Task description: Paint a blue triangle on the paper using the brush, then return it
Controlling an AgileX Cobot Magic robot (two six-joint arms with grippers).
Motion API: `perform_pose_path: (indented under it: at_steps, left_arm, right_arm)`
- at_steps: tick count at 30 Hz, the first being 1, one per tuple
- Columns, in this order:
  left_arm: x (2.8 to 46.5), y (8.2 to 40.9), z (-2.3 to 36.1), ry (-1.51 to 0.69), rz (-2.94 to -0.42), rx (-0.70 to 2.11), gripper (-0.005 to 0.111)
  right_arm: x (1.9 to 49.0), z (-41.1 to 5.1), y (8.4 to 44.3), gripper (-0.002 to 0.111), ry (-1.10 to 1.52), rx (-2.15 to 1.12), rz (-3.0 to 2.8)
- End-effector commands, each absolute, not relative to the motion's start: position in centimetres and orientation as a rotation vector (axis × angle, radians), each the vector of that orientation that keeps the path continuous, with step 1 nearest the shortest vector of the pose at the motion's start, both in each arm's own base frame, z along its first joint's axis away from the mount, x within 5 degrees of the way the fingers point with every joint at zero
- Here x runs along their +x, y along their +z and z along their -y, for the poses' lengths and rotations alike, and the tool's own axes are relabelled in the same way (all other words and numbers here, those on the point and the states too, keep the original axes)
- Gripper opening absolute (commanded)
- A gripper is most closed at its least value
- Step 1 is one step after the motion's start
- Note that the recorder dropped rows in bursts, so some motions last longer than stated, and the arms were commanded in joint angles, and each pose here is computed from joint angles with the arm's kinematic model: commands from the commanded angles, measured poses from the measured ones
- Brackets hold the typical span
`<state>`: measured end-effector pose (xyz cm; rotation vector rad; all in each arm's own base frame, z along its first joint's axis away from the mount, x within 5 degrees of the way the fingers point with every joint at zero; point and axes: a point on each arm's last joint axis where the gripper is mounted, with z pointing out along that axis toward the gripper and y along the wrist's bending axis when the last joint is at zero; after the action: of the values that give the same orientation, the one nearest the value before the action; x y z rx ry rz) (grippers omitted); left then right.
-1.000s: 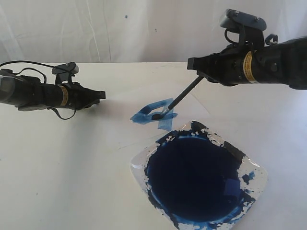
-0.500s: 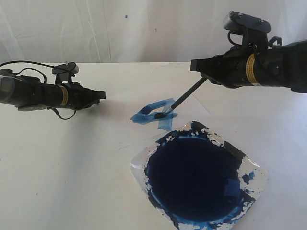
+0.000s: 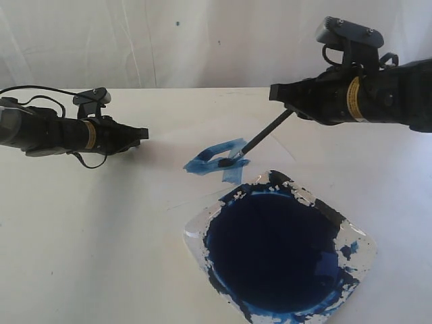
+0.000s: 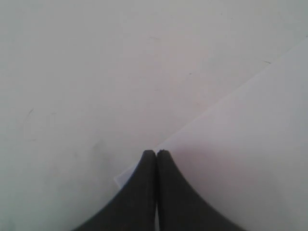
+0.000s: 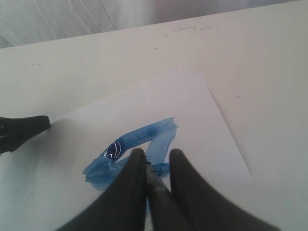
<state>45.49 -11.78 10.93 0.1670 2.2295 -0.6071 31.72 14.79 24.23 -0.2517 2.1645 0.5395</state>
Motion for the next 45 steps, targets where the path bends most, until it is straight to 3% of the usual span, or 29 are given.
perform_pose_path:
  at_steps: [1,20,26,32,35,38,45]
  left_arm:
    - [45.6,10.8,11.7,-0.573,-2.242,0.154,0.000]
    - [45.6,10.8,11.7,-0.576,-2.241,0.146,0.000]
    - [45.6,10.8,11.7,-0.576,-2.241,0.146,0.000]
    - [45.6,10.8,11.7,-0.576,-2.241,0.146,0.000]
    - [45.6,10.8,11.7,-0.578,-2.240,0.147,0.000]
    - [45.5,11.2,12.1,-0.626,-2.217,0.179,0.000]
    - [45.1,16.8,11.3,-0.601,-2.098,0.317,0.000]
  right_arm:
    - [32.3,-12.5,24.0,0.000,0.238,-0.289,-2.122]
    - [32.1,-13.6,27.1,0.000,0.383,-0.343,-2.045]
    - [31.6,-13.5,32.7,0.000,0.414,-0.328,-1.876]
    - [27.4,-12.7,38.3,0.000,0.595,-0.283,-1.738]
    - [26.2,-12.0,37.8,0.000,0.681,-0.268,-1.771]
    - [25.6,-10.7,34.9,0.000,0.758,-0.220,-1.882]
    - [24.1,-8.5,32.7,0.000,0.900,-0.247,-1.979]
